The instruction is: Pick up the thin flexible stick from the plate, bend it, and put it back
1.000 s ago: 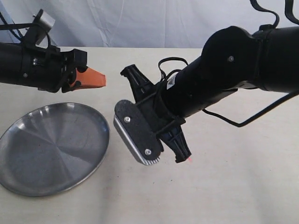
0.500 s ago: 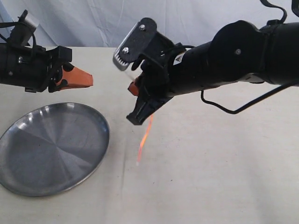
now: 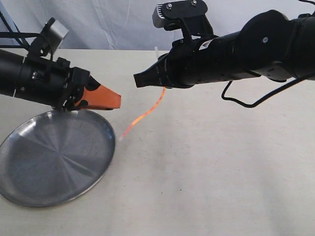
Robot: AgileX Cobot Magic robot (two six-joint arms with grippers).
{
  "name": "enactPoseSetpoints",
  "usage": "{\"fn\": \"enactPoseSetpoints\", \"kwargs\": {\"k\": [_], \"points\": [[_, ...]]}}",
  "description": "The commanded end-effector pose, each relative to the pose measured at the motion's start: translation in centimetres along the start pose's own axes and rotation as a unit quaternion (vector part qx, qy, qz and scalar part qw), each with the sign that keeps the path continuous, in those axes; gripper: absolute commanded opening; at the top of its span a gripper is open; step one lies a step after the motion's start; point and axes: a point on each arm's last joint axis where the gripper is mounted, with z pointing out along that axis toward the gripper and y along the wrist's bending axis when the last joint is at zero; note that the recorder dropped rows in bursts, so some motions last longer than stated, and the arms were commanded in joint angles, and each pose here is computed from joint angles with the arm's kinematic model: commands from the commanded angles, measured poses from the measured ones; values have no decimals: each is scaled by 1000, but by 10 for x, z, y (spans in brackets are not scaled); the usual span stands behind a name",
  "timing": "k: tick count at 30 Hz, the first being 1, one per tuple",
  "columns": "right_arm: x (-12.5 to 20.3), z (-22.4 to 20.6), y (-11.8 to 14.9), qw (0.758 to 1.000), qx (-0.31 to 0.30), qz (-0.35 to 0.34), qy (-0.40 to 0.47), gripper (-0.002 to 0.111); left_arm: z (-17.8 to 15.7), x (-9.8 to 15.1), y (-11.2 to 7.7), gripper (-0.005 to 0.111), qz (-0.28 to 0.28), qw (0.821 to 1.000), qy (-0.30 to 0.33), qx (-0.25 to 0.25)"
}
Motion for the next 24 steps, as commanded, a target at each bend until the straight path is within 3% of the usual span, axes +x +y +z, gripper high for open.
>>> {"fn": "enactPoseSetpoints", "kwargs": {"k": [1, 5, 11, 13, 15, 24], "points": [[-4, -2, -2, 1000, 5, 15, -13, 0, 9, 4, -10, 43, 32, 999, 23, 13], [-4, -2, -2, 1000, 4, 17, -14, 0, 13, 7, -14, 53, 39, 998, 34, 19], [-5, -2, -1, 998, -4, 66, -18, 0, 25, 14, -22, 52, 67, 996, 62, 11], [-4, -2, 0, 997, -8, 75, -15, 0, 25, 13, -20, 39, 71, 996, 57, -4], [-3, -2, 1, 997, -12, 78, -10, 0, 25, 13, -18, 4, 78, 995, 56, -9], [-1, -2, 2, 997, -19, 72, 1, 0, 25, 9, -26, 0, 126, 991, 32, 30]]}}
